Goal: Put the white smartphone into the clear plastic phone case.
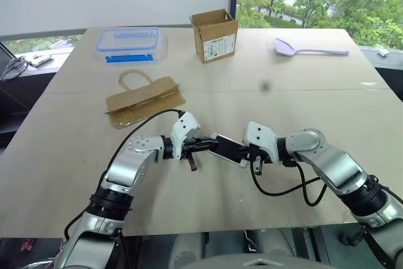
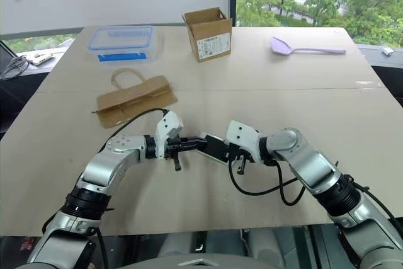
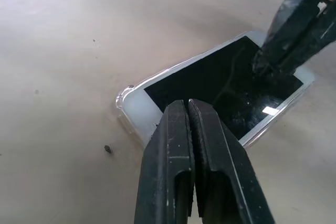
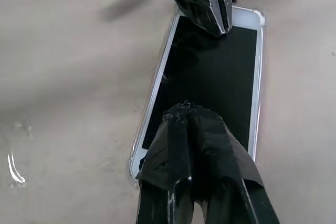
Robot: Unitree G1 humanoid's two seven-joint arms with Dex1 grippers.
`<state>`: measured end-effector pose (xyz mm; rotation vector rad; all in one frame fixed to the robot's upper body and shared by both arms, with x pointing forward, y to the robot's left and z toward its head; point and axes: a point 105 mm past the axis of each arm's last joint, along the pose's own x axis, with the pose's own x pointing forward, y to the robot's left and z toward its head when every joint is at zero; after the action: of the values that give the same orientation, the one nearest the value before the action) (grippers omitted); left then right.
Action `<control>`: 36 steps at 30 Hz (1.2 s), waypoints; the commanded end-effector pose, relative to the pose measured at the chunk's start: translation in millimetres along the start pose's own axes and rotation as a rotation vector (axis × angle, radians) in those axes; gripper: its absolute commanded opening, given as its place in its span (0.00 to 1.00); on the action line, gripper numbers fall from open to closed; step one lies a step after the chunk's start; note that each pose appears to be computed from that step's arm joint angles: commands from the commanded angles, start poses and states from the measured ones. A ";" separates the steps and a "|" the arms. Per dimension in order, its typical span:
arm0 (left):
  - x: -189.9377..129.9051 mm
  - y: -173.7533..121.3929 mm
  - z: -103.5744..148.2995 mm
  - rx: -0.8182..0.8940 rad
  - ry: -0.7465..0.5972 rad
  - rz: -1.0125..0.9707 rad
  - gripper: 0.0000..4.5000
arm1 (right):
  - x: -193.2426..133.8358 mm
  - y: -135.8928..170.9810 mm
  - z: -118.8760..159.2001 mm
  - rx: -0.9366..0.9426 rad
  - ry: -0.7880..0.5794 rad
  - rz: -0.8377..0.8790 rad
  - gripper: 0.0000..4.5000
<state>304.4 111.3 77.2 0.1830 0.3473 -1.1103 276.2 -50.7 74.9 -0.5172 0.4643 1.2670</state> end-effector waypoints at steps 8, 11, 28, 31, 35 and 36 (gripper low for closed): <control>6.8 -5.8 2.5 0.014 -0.013 0.002 0.03 | 17.7 46.6 -145.1 0.410 0.414 0.097 0.00; 7.4 -6.0 1.6 0.016 -0.004 -0.006 0.03 | 16.7 47.4 -152.7 0.433 0.433 0.107 0.00; -24.8 -0.3 42.0 -0.087 -0.336 0.091 0.21 | -50.4 -5.9 -50.7 0.243 -0.351 -0.338 0.31; -32.0 2.9 48.0 -0.088 -0.365 0.110 0.51 | -67.2 -5.4 -43.6 0.227 -0.381 -0.378 0.61; -43.2 9.0 51.2 -0.091 -0.370 0.135 0.93 | -96.2 -7.4 -40.7 0.191 -0.368 -0.437 1.00; -46.5 10.8 53.2 -0.098 -0.377 0.142 0.99 | -105.3 -8.6 -41.2 0.174 -0.354 -0.459 1.00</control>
<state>305.5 133.7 123.8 -0.0992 0.1142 -0.9653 257.6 -150.6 83.8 -0.1900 0.2058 0.8626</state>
